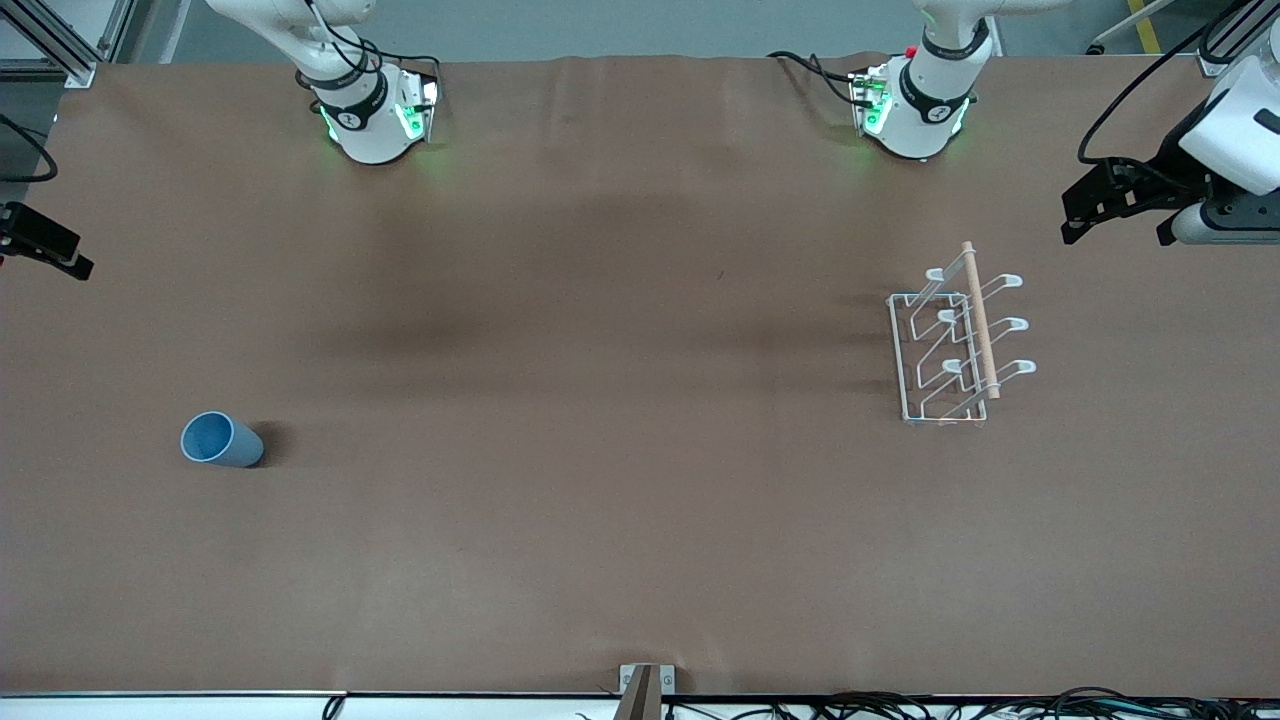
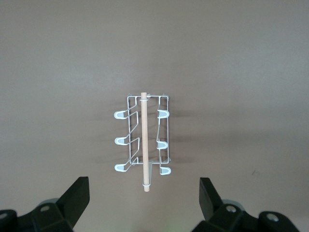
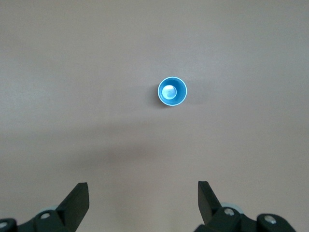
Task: Hang cup on cup holder
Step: 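Move the right gripper toward the light blue cup, then lower the right gripper over the blue cup rim and grasp it, then lift the blue cup with the right gripper while the left gripper reaches over, then grasp the cup base with the left gripper beside the right gripper, then open the right gripper and pull it back from the cup, then carry the cup with the left gripper to the wire rack hook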
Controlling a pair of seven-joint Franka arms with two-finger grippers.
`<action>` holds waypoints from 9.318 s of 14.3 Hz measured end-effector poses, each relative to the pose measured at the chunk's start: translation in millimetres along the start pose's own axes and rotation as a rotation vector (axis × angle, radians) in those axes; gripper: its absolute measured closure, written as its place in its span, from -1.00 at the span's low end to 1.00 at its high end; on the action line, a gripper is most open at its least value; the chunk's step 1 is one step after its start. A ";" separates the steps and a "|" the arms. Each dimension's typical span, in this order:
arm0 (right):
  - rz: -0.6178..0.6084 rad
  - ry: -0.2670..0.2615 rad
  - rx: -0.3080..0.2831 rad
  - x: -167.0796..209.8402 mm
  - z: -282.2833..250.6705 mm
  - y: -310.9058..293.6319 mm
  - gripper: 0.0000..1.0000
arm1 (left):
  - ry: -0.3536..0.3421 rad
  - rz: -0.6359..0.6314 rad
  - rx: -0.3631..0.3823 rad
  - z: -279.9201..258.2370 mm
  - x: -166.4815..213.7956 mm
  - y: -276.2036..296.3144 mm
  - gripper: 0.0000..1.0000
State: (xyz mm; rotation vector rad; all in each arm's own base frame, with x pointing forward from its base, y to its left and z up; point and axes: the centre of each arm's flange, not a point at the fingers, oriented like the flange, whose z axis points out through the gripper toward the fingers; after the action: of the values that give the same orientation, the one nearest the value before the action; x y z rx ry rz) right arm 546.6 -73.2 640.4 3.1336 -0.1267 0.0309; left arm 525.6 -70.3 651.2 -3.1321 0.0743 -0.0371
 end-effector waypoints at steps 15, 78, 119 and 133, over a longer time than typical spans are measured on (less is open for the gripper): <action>0.018 0.029 -0.003 9.6 13.1 11.1 -1.00 | 0.010 -0.010 -0.002 -4.0 3.3 -5.9 -1.00; 0.104 -0.358 1.332 -5.4 203.8 -401.3 0.91 | 0.299 0.792 -0.162 32.9 -23.2 393.2 -1.00; 0.037 -0.131 0.445 57.0 159.7 -116.8 -1.00 | -0.716 1.285 0.817 283.7 51.4 145.0 -0.53; 0.115 -0.008 0.105 18.5 0.6 -120.6 -1.00 | -0.908 1.171 1.050 401.8 25.0 169.1 -0.53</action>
State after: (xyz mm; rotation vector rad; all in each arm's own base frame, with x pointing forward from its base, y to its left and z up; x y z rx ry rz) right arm 574.9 45.4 639.7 3.2269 -0.3163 0.0256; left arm 552.1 -237.2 248.6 -1.4821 1.2616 0.9245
